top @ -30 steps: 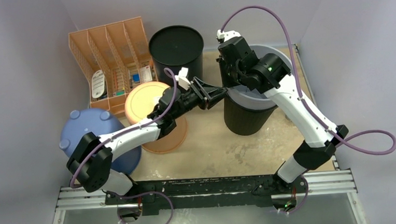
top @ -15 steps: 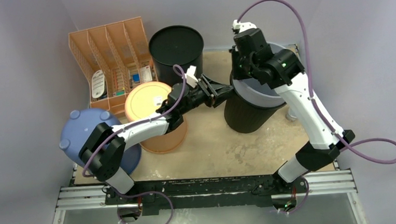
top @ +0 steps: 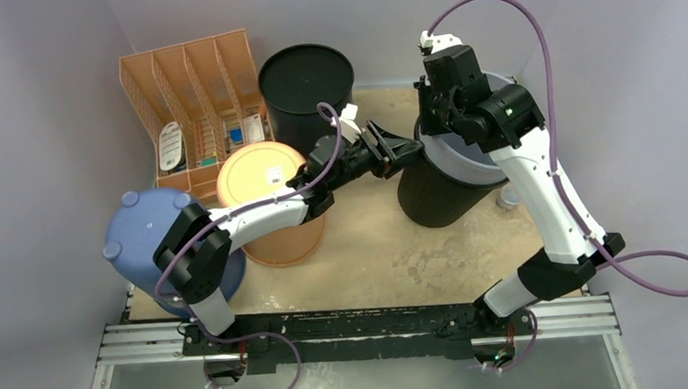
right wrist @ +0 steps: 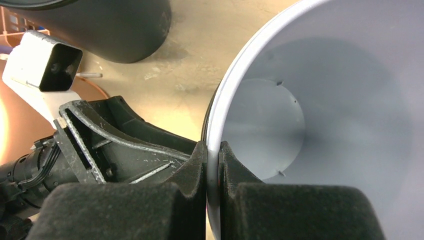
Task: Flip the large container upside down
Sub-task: Adjust the container in the container.
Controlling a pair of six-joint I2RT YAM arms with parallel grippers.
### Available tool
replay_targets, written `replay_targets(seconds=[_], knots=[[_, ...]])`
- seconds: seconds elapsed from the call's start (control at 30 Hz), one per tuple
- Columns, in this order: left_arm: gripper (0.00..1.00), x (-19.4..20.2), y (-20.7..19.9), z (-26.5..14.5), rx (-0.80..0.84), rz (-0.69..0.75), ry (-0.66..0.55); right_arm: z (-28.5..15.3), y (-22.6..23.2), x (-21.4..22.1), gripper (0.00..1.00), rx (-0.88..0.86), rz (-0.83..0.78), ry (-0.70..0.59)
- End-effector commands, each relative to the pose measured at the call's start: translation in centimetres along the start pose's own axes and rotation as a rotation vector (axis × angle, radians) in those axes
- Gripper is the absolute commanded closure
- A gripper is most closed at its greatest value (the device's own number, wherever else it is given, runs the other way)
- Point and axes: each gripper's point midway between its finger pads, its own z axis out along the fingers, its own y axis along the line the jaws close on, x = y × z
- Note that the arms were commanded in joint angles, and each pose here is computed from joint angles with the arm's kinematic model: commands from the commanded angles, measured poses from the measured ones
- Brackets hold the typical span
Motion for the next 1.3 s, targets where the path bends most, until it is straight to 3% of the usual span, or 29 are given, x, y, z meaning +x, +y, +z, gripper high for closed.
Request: replay_targets(seconds=[0.0,0.13,0.33,0.5,0.67,0.9,1.0,1.1,1.27], knots=[[0.45,-0.5,-2.2,0.8,0.074,0.044,-0.057,-1.0,-1.3,-2.0,1.00,0.053,-0.029,-0.075],[0.46,0.0,-1.9,1.2,0.098,0.069,-0.038,-1.2,-2.2,-3.1,1.00,0.108,-0.054,-0.105],[0.52,0.9,-1.6,1.9,0.152,-0.005,0.006,-0.2,-2.0,-2.6,1.00,0.118,-0.063,-0.084],[0.53,0.5,-2.1,2.8,0.107,0.036,-0.001,-0.1,-2.2,-2.3,1.00,0.130,-0.075,-0.080],[0.67,1.4,-1.5,4.2,0.084,0.013,0.061,-0.1,-2.1,-2.3,1.00,0.125,-0.069,-0.090],[0.78,1.7,-0.8,4.8,0.054,-0.014,0.068,0.3,-1.9,-1.9,1.00,0.114,-0.075,-0.082],[0.78,2.0,-0.5,5.0,0.049,-0.018,0.077,0.3,-1.7,-2.0,1.00,0.104,-0.076,-0.086],[0.69,2.7,-0.4,5.2,0.052,-0.018,0.100,0.4,-1.5,-2.1,1.00,0.092,-0.072,-0.092],[0.73,2.9,-0.3,5.5,0.057,-0.035,0.104,0.2,-1.1,-2.4,1.00,0.066,-0.058,-0.106]])
